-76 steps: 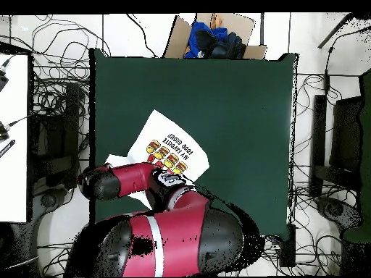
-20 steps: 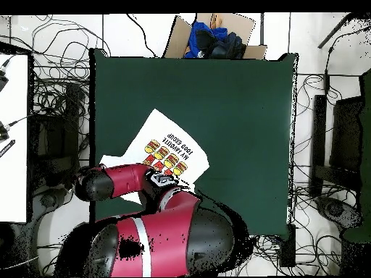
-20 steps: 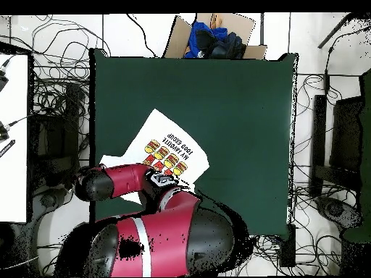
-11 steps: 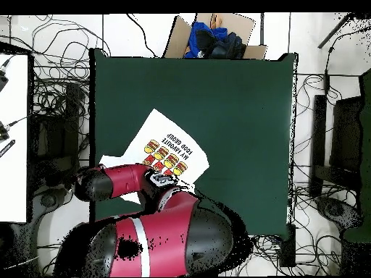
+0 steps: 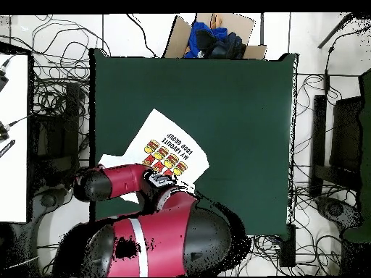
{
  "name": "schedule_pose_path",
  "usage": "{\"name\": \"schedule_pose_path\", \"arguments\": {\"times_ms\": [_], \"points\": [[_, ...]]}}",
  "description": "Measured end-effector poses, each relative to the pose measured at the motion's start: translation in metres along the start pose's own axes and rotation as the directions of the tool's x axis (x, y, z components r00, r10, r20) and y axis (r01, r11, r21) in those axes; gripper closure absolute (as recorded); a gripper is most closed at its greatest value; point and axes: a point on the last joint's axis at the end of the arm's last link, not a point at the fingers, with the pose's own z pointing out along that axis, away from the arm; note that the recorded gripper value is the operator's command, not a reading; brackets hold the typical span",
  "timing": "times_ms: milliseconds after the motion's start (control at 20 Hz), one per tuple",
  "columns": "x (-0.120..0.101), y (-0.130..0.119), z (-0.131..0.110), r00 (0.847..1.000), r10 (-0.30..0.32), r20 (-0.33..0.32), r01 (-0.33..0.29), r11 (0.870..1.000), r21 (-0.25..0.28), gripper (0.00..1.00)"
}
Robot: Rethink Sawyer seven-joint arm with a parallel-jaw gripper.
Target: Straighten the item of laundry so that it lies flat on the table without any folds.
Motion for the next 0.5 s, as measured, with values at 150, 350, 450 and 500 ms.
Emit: {"name": "schedule_pose_path", "arguments": {"times_ms": [150,350,450,500], "points": [[-0.0003,0.0017,0.0006,1.000,0.001,-0.001,-0.001,1.000,-0.001,0.00],[-0.0020,0.0044,0.0004,1.000,0.003,-0.002,-0.003,1.000,0.003,0.00],[-0.0031,0.0054,-0.0023,1.000,-0.005,-0.005,0.006,1.000,0.019,0.00],[-0.0034,0.0054,-0.0037,1.000,-0.009,-0.007,0.009,1.000,0.025,0.00]]}}
